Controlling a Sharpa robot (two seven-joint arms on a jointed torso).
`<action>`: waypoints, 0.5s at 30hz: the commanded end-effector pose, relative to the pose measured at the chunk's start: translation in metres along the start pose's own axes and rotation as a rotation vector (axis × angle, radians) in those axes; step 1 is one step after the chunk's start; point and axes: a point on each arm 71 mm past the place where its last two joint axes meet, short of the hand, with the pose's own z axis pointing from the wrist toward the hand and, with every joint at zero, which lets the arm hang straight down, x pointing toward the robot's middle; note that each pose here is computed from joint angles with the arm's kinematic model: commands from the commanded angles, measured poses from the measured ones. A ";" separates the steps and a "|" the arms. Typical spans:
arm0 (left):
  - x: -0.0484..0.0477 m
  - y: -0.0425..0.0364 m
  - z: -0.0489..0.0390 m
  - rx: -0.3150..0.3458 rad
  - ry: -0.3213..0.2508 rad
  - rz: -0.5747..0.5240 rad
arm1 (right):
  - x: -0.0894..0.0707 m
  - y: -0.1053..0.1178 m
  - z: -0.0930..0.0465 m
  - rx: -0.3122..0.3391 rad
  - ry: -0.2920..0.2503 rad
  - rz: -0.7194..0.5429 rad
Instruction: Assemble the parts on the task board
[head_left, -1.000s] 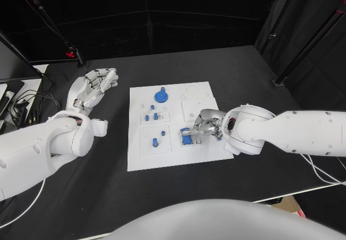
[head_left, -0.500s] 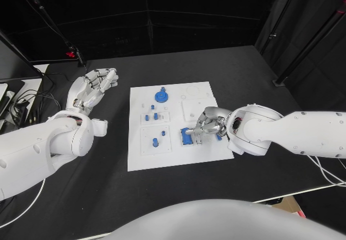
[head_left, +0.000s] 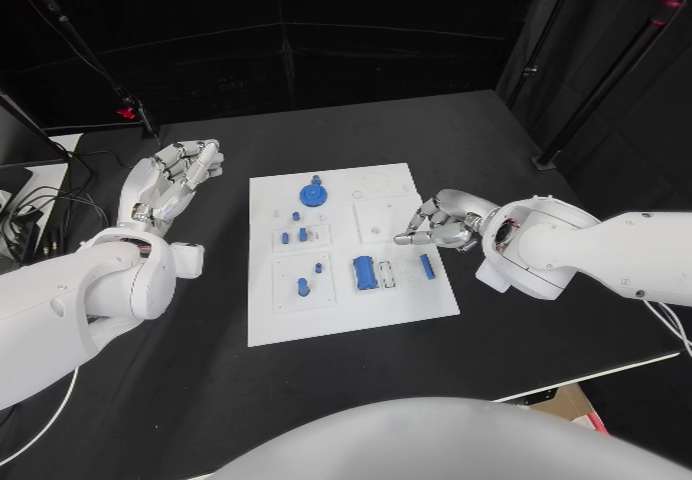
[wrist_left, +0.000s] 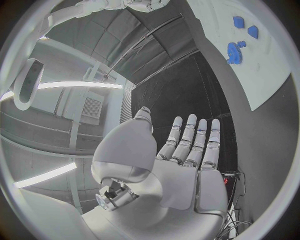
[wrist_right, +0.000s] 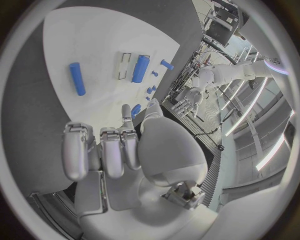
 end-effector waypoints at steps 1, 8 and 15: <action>0.0002 -0.0036 0.0011 0.043 0.005 -0.005 | -0.006 -0.006 -0.003 0.010 -0.020 -0.041; 0.0006 -0.0033 0.0015 0.043 0.005 -0.005 | -0.016 -0.026 -0.007 0.145 -0.053 -0.208; 0.0000 -0.0028 0.0009 0.042 0.005 -0.006 | -0.014 -0.028 -0.005 0.197 -0.036 -0.317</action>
